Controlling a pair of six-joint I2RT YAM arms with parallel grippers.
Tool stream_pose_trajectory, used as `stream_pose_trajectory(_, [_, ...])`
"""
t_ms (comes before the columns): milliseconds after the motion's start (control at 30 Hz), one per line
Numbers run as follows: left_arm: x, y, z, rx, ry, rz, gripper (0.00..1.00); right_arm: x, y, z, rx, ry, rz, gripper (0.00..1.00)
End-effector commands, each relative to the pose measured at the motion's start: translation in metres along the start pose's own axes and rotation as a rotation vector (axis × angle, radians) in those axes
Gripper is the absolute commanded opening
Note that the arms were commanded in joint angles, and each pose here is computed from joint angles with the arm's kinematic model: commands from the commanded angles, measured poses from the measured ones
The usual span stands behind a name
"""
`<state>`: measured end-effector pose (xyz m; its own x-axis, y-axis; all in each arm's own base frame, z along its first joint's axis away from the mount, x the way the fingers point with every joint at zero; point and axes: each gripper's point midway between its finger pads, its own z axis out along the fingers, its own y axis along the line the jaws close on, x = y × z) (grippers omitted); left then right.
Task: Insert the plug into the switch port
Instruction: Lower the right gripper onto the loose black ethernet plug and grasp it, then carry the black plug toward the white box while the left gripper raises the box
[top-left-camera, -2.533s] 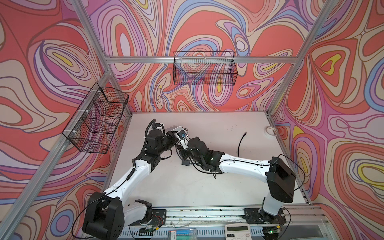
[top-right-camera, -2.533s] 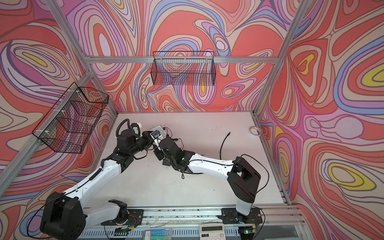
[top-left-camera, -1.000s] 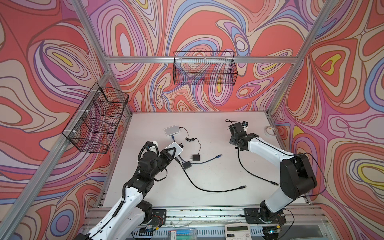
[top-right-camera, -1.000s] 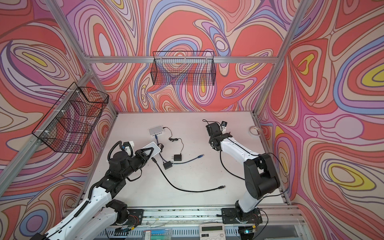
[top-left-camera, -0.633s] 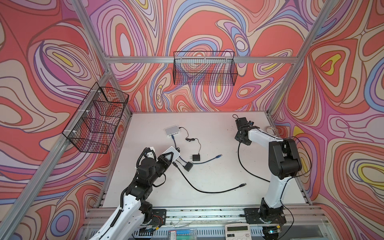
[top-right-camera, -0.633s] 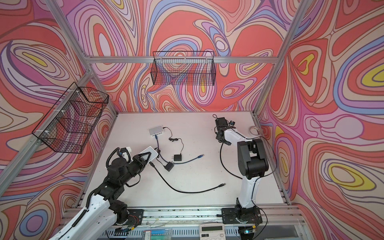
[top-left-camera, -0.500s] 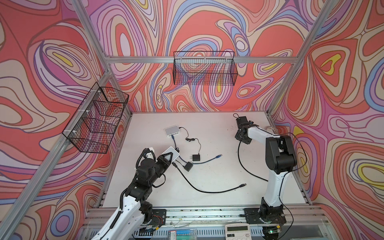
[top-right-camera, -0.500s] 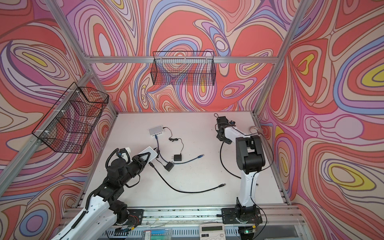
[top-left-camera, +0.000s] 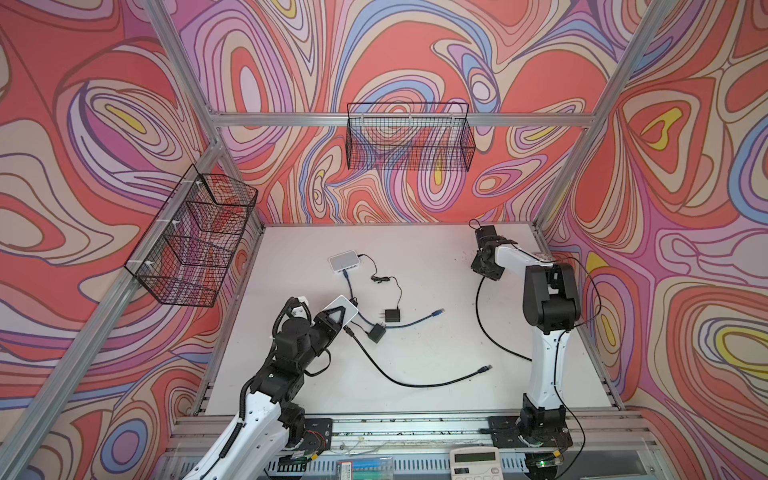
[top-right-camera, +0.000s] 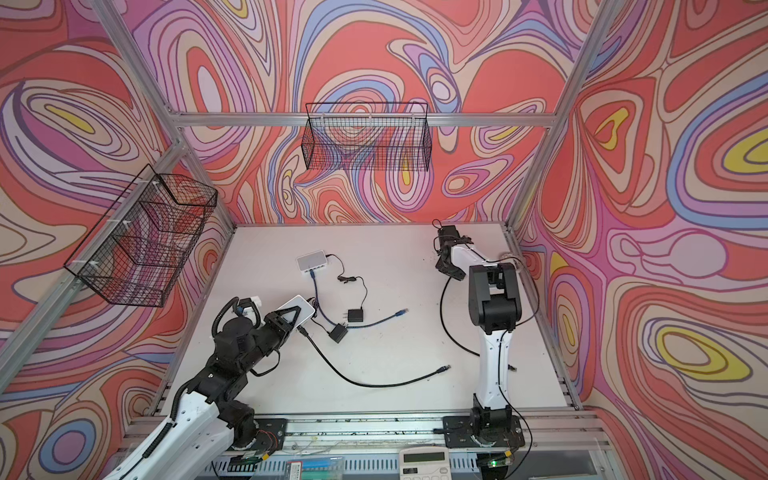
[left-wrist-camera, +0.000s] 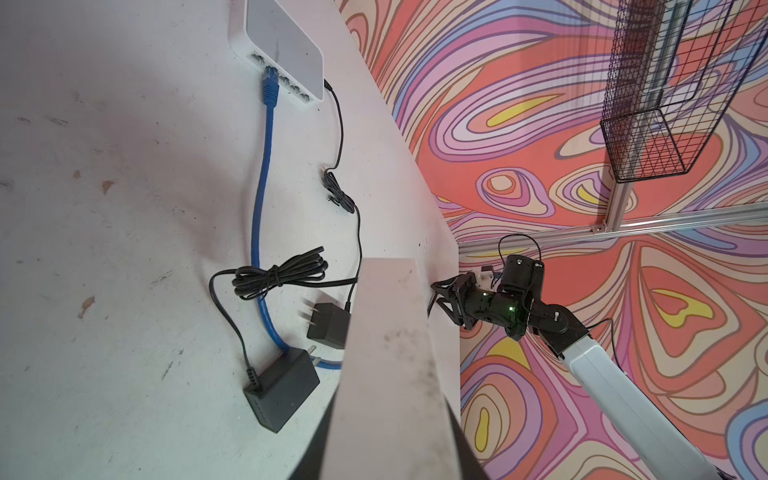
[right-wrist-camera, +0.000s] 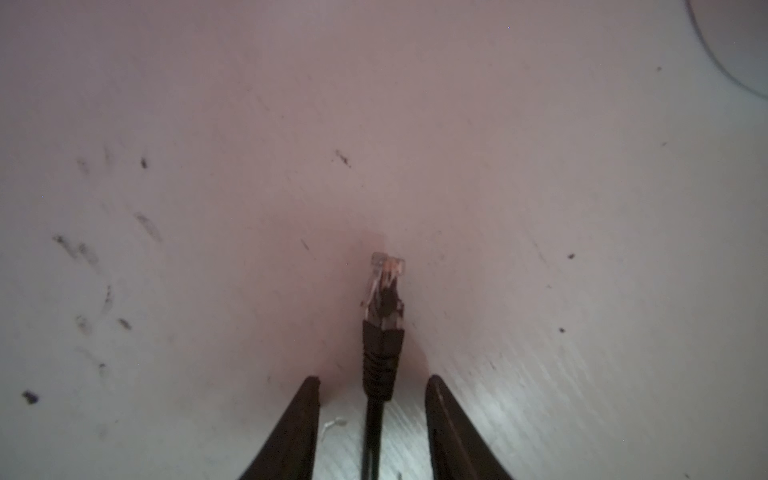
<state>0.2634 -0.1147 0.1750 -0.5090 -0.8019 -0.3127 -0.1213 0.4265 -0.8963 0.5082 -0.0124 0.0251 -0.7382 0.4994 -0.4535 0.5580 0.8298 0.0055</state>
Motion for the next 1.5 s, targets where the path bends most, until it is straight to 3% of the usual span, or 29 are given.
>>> stream_pose_trajectory(0, [-0.006, -0.008, -0.004, 0.024, -0.027, 0.0, 0.0, 0.008, -0.006, 0.013, 0.018, 0.044, -0.018, 0.41])
stream_pose_trajectory(233, [-0.007, -0.009, -0.004, 0.023, -0.03, 0.001, 0.0, 0.011, -0.005, 0.023, 0.011, 0.069, -0.025, 0.34])
stream_pose_trajectory(367, [-0.006, -0.009, -0.004, 0.023, -0.028, 0.001, 0.0, 0.013, -0.004, 0.024, 0.001, 0.077, -0.026, 0.19])
stream_pose_trajectory(700, [-0.007, -0.01, -0.008, 0.023, -0.033, 0.005, 0.0, 0.009, 0.002, 0.028, -0.058, 0.067, -0.061, 0.0])
stream_pose_trajectory(767, [-0.007, -0.01, -0.008, 0.023, -0.032, 0.003, 0.0, 0.003, 0.021, 0.017, -0.179, 0.035, -0.103, 0.0])
stream_pose_trajectory(933, [-0.007, -0.013, -0.009, 0.033, -0.03, 0.001, 0.0, -0.005, 0.079, -0.063, -0.642, -0.073, -0.231, 0.0])
stream_pose_trajectory(1100, [-0.008, -0.014, -0.011, 0.037, -0.034, -0.001, 0.0, 0.021, 0.109, -0.139, -1.028, -0.047, -0.327, 0.0])
stream_pose_trajectory(1467, [-0.009, -0.025, -0.013, 0.094, -0.042, 0.011, 0.0, 0.088, 0.108, -0.216, -1.336, 0.036, -0.461, 0.0])
